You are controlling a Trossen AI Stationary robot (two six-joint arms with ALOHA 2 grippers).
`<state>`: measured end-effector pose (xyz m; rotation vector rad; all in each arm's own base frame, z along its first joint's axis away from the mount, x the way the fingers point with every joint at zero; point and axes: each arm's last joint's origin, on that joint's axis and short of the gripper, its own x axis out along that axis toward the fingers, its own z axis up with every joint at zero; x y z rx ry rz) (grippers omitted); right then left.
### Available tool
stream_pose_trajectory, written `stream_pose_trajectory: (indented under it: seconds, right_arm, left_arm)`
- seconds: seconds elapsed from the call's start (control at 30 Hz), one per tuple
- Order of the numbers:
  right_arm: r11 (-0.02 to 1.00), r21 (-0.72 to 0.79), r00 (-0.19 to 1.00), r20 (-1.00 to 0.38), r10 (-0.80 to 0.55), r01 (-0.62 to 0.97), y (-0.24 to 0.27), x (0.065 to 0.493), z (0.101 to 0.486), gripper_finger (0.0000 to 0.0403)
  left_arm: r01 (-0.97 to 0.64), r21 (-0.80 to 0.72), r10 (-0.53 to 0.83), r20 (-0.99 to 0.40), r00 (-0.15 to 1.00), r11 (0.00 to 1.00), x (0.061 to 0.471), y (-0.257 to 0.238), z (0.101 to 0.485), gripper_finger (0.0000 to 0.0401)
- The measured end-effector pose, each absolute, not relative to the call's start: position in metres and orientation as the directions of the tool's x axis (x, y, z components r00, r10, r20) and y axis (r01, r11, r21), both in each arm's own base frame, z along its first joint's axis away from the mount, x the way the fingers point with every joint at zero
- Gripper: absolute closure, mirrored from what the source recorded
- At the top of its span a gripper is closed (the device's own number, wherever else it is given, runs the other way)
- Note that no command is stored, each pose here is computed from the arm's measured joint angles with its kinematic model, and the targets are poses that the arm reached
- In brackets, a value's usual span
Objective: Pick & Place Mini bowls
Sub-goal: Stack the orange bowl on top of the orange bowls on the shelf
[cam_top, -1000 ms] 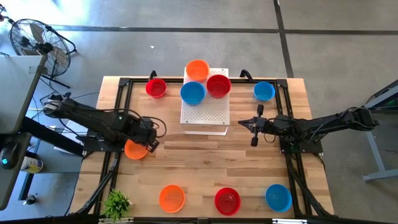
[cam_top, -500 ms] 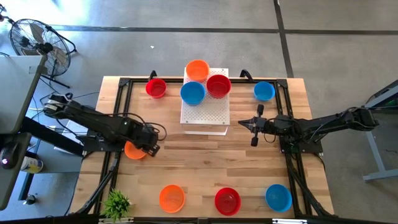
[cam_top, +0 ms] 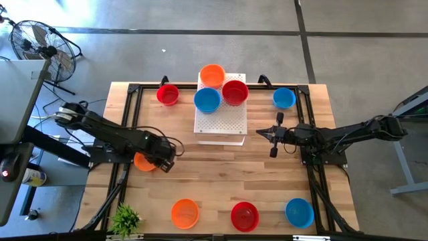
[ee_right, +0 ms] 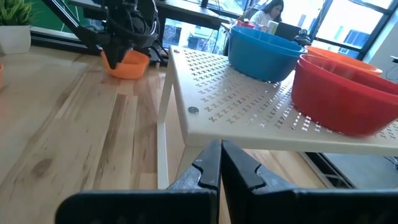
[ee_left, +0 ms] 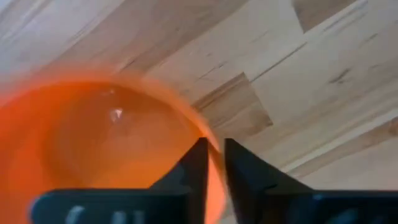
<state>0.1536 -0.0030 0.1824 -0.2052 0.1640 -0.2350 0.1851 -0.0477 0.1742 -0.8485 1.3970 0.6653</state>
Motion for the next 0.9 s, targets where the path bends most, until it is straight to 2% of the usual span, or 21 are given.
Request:
stream_pose_trajectory:
  seconds: [0.1, 0.33, 0.5, 0.67, 0.77, 0.9]
  right_arm:
    - [0.952, -0.222, 0.958, -0.143, -0.247, 0.212, -0.003, 0.154, 0.182, 0.0403]
    - [0.952, -0.220, 0.959, -0.137, -0.247, 0.214, -0.003, 0.154, 0.182, 0.0402]
    - [0.952, -0.220, 0.959, -0.137, -0.247, 0.214, -0.003, 0.154, 0.182, 0.0402]
    - [0.951, -0.220, 0.959, -0.137, -0.249, 0.216, -0.003, 0.154, 0.183, 0.0402]
    - [0.951, -0.220, 0.958, -0.136, -0.251, 0.218, -0.003, 0.154, 0.183, 0.0403]
    - [0.951, -0.220, 0.958, -0.136, -0.251, 0.218, -0.003, 0.154, 0.183, 0.0403]
  left_arm:
    - [-0.824, -0.146, -0.075, -0.989, 0.126, 0.547, 0.190, -0.044, 0.176, 0.0391]
    - [-0.845, -0.186, 0.097, -0.958, 0.269, 0.501, 0.199, -0.004, 0.206, 0.0397]
    - [-0.834, -0.180, 0.210, -0.921, 0.329, 0.521, 0.202, 0.043, 0.214, 0.0398]
    - [-0.751, -0.213, 0.206, -0.883, 0.422, 0.625, 0.210, 0.077, 0.213, 0.0399]
    - [-0.720, -0.194, 0.173, -0.899, 0.402, 0.666, 0.210, 0.087, 0.205, 0.0399]
    - [-0.718, -0.213, 0.113, -0.920, 0.376, 0.662, 0.212, 0.094, 0.195, 0.0398]
